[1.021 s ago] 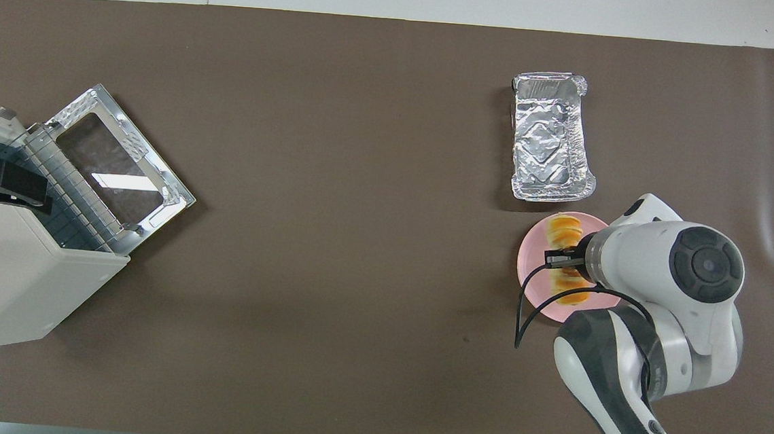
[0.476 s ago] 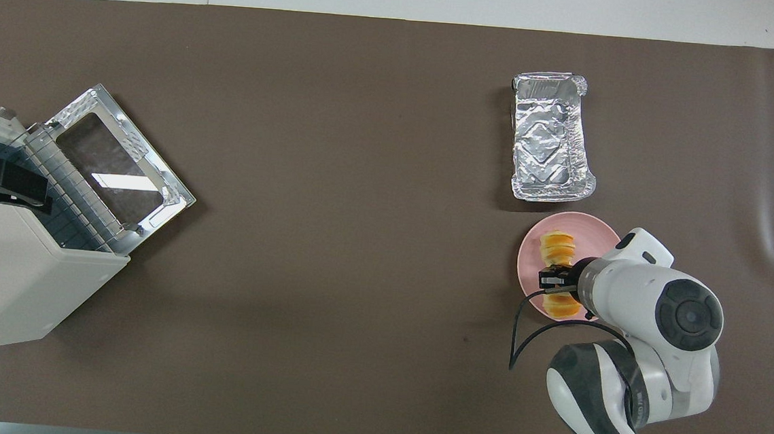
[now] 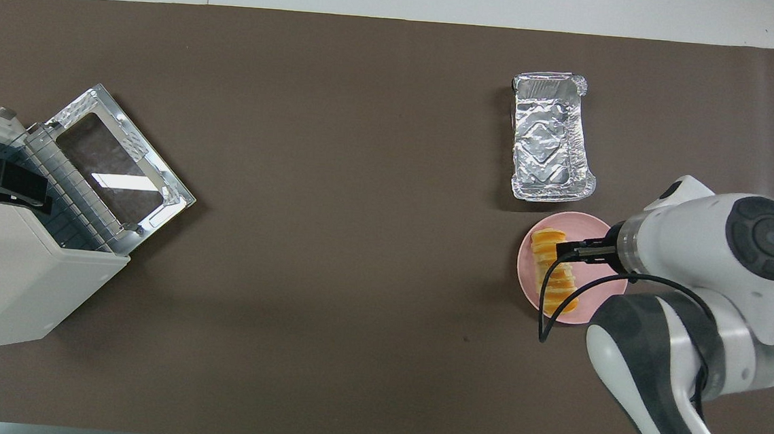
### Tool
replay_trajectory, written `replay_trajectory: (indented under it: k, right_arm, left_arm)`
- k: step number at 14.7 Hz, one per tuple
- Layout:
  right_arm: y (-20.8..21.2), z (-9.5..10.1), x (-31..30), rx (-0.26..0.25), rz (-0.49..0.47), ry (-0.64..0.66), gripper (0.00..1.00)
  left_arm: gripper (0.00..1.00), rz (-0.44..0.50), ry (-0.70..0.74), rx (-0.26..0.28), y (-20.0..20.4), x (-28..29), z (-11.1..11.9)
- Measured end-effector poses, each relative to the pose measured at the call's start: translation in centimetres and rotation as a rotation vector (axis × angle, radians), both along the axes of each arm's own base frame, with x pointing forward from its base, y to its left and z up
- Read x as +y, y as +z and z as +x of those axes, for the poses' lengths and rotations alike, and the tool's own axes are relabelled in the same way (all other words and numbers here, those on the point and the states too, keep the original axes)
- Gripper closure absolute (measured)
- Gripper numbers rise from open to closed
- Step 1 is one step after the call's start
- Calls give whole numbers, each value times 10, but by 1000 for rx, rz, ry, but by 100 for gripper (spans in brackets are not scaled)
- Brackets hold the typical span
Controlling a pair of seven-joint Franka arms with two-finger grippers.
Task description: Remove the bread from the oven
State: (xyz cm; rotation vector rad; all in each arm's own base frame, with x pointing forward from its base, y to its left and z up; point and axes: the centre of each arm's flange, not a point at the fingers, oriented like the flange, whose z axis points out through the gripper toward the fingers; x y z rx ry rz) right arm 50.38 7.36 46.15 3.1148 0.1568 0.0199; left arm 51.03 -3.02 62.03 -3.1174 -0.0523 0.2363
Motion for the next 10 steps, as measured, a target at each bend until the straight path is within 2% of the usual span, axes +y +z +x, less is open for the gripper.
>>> replay_trajectory:
  k: [4,8,10]
  right_arm:
    - [85,11,-56,17,49,-16,0]
    - [149,-2,-73,108,53,-21,0]
    - [164,-6,-79,138,54,-32,0]
  left_arm:
    - [0,0,0,0,0,0,0]
    - [0,0,0,0,0,0,0]
    - [0,0,0,0,0,0,0]
